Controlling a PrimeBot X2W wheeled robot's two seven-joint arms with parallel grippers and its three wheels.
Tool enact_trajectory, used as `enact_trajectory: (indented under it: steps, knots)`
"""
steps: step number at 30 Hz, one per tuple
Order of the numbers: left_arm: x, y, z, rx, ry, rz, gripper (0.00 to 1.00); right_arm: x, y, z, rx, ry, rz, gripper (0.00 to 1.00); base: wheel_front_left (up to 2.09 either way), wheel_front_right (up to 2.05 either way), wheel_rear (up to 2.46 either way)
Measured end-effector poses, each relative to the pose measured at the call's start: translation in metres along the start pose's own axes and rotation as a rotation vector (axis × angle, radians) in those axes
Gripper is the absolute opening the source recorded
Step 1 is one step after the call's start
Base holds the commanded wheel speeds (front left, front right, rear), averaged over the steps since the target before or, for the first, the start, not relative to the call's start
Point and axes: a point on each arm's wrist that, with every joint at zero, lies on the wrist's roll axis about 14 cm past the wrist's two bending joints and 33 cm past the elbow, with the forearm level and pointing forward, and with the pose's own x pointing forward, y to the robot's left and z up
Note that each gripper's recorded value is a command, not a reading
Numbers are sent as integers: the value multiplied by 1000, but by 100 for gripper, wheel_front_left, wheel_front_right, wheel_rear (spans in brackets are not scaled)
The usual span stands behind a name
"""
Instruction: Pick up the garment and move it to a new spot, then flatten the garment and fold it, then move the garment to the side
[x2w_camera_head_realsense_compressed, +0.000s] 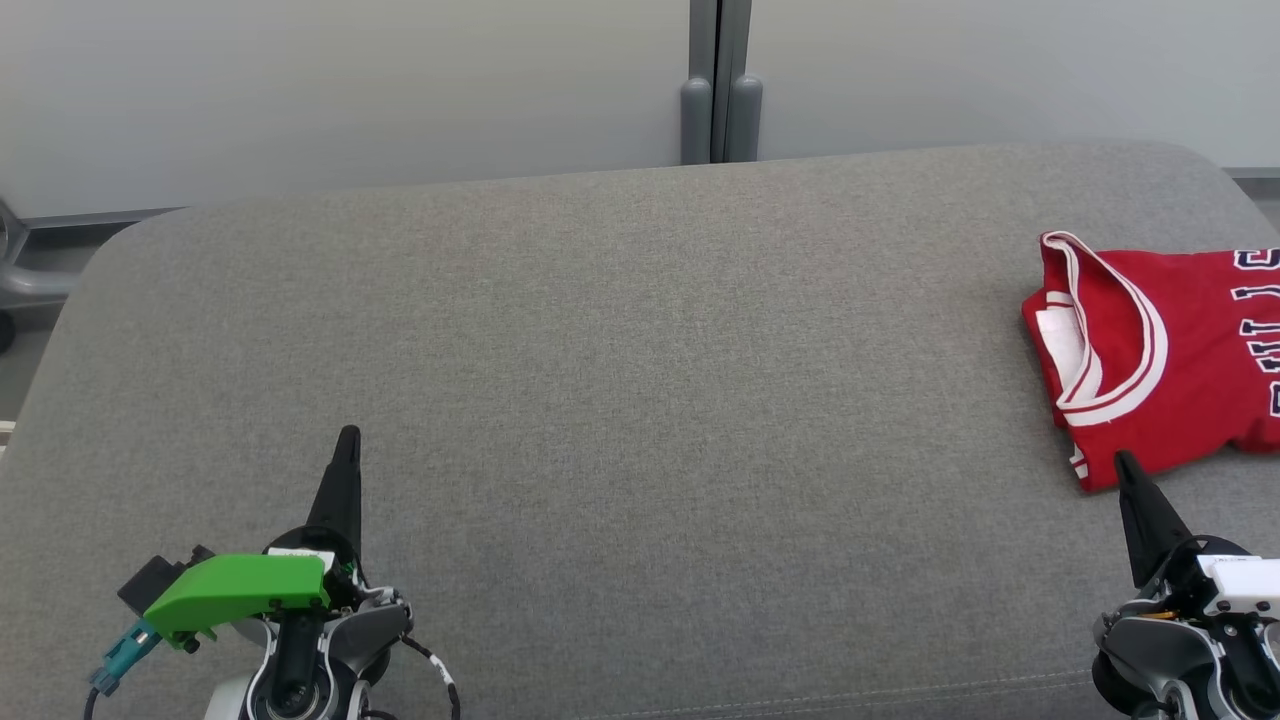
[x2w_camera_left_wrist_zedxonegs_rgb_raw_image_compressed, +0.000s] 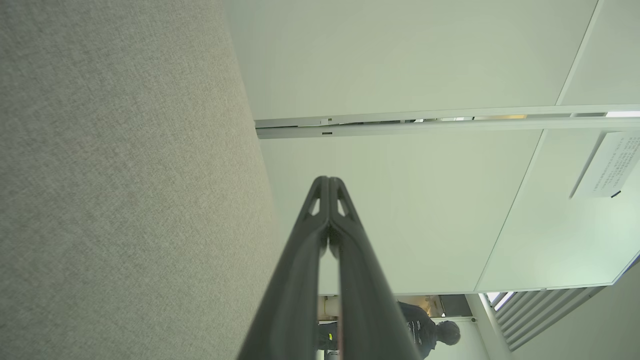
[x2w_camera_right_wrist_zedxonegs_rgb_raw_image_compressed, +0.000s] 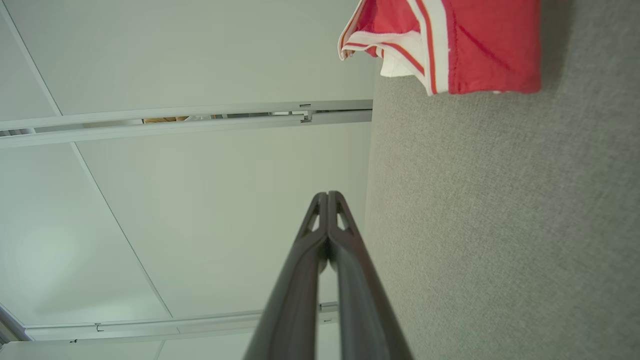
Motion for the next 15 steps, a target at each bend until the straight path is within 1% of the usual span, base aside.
enact_trajectory:
  steps: [15]
  knots:
    - [0,0,0,0,0,0,0,0,0,0,0,0,0,0,0,0,0]
